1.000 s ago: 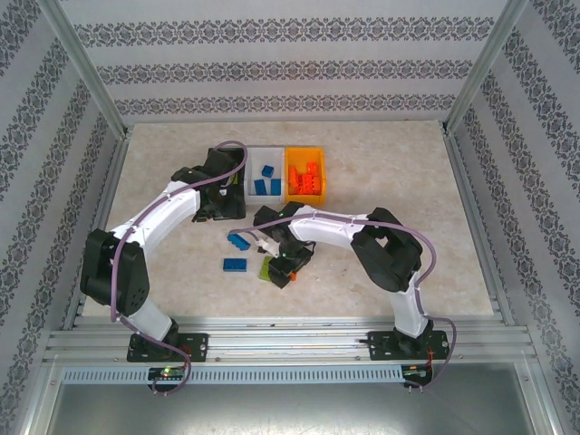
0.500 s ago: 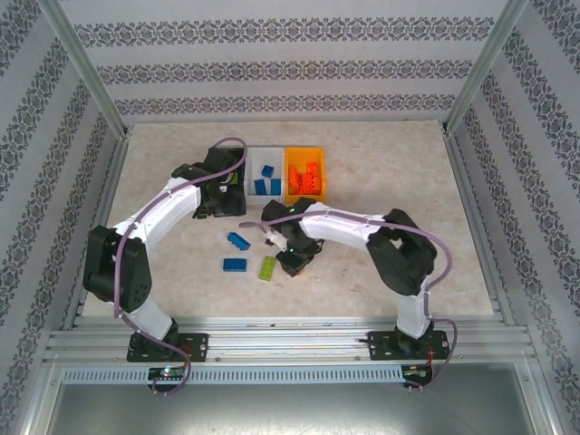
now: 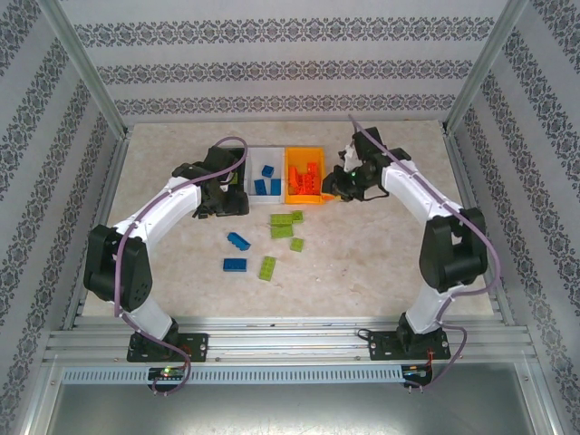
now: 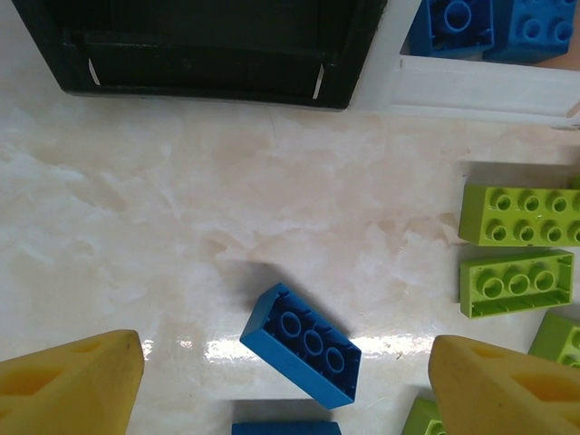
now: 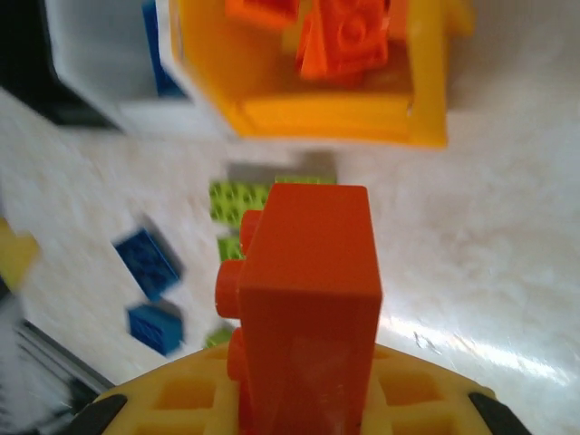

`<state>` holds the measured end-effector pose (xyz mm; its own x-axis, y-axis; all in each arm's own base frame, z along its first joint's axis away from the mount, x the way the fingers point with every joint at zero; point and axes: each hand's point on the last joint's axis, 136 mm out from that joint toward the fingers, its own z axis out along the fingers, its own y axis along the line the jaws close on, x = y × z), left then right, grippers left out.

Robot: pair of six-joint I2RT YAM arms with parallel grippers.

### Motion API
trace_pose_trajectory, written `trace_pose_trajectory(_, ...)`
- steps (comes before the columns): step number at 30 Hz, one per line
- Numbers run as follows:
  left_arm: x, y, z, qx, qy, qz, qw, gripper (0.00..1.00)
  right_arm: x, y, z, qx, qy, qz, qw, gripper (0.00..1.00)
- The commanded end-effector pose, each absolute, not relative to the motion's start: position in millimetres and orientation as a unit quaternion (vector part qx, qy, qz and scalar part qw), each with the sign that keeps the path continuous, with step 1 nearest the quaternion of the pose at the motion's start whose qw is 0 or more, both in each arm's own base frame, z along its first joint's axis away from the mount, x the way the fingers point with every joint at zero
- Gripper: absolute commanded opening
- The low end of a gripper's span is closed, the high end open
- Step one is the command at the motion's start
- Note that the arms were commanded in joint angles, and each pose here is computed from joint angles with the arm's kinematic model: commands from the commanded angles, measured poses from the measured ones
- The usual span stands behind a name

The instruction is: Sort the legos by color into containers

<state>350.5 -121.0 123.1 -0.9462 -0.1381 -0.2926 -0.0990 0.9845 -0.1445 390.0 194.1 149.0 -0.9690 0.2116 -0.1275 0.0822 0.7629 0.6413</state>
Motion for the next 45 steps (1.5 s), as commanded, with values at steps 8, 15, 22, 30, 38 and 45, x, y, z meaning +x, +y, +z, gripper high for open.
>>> trace_pose_trajectory(8,312,-109,131,-0.067,0.984,-0.078,0.148,0.97,476,225,154,0.131,0.904,0.394,0.099,0.23)
trace_pose_trajectory(15,298,-107,128,-0.059,0.983,-0.089,0.152,1.00,510,240,152,0.128,0.905,0.394,0.099,0.53)
trace_pose_trajectory(22,308,-102,136,-0.055,0.974,-0.086,0.201,1.00,508,245,170,0.115,0.903,0.397,0.115,0.62)
trace_pose_trajectory(30,316,-105,140,-0.067,0.971,-0.095,0.209,1.00,480,223,195,0.092,0.908,0.380,0.150,0.65)
trace_pose_trajectory(38,312,-116,133,-0.052,0.975,-0.116,0.183,1.00,428,183,182,0.076,0.930,0.323,0.157,0.67)
trace_pose_trajectory(45,302,-121,113,-0.030,0.983,-0.094,0.153,0.99,377,178,141,0.087,0.939,0.314,0.110,0.68)
